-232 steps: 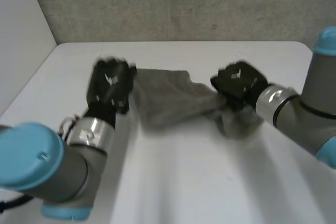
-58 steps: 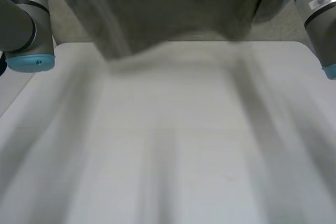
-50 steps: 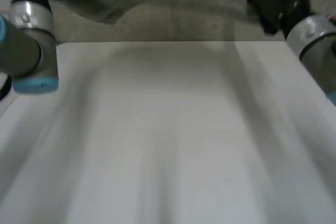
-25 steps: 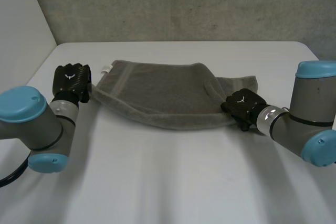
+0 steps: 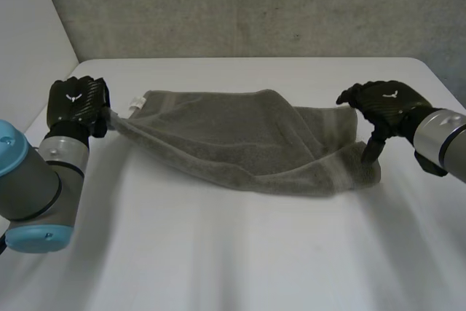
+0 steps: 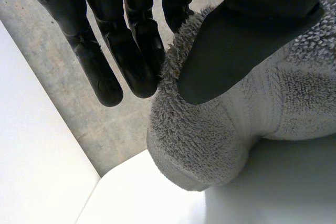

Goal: Fold the towel.

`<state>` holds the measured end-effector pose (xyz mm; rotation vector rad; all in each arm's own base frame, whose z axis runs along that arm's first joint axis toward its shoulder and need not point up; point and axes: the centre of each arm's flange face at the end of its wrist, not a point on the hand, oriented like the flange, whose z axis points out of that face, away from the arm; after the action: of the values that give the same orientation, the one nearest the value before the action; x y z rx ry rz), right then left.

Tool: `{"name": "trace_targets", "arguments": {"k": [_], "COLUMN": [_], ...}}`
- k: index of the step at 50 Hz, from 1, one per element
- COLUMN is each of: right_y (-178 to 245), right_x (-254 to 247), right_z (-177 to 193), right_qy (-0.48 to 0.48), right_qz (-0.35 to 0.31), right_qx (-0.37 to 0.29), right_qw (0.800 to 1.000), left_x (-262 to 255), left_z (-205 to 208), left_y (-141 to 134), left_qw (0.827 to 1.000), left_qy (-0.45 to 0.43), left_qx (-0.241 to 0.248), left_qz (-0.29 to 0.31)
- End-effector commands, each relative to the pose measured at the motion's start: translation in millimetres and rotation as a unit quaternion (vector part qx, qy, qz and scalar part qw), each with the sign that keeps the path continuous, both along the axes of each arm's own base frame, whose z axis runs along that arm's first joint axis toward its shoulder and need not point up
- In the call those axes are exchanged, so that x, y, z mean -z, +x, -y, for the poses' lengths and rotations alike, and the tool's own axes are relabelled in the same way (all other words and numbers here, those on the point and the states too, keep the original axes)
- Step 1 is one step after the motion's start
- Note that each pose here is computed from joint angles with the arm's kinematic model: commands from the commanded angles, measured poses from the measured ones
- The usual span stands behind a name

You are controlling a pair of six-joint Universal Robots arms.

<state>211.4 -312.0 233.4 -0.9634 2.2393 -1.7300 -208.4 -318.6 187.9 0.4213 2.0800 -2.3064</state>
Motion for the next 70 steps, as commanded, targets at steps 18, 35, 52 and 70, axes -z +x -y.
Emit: {"name": "trace_targets", "arguments": {"k": [18, 35, 52, 70], "right_y": [2.0, 14.2, 2.1, -65.2], "right_x": [42.7, 62.4, 24.1, -30.7], "right_z": [52.8, 49.8, 5.2, -50.0], "right_qy": [0.154, 0.176, 0.139, 0.043], "right_qz": [-0.018, -0.043, -0.019, -0.053], "right_qx": [0.007, 0.002, -0.018, -0.026], "right_qw": [0.988, 0.983, 0.99, 0.997], "left_x": [-1.9, -0.4, 4.3, 10.3], "left_z": [-1.2, -1.1, -3.8, -65.8], "left_y": [4.8, 5.2, 10.4, 47.0], "left_qw": [1.0, 1.0, 1.0, 0.978], "left_qy": [-0.003, -0.001, 0.013, 0.189], "left_qx": [-0.006, -0.006, -0.014, -0.035], "left_qz": [-0.001, 0.0, 0.009, 0.075]}}
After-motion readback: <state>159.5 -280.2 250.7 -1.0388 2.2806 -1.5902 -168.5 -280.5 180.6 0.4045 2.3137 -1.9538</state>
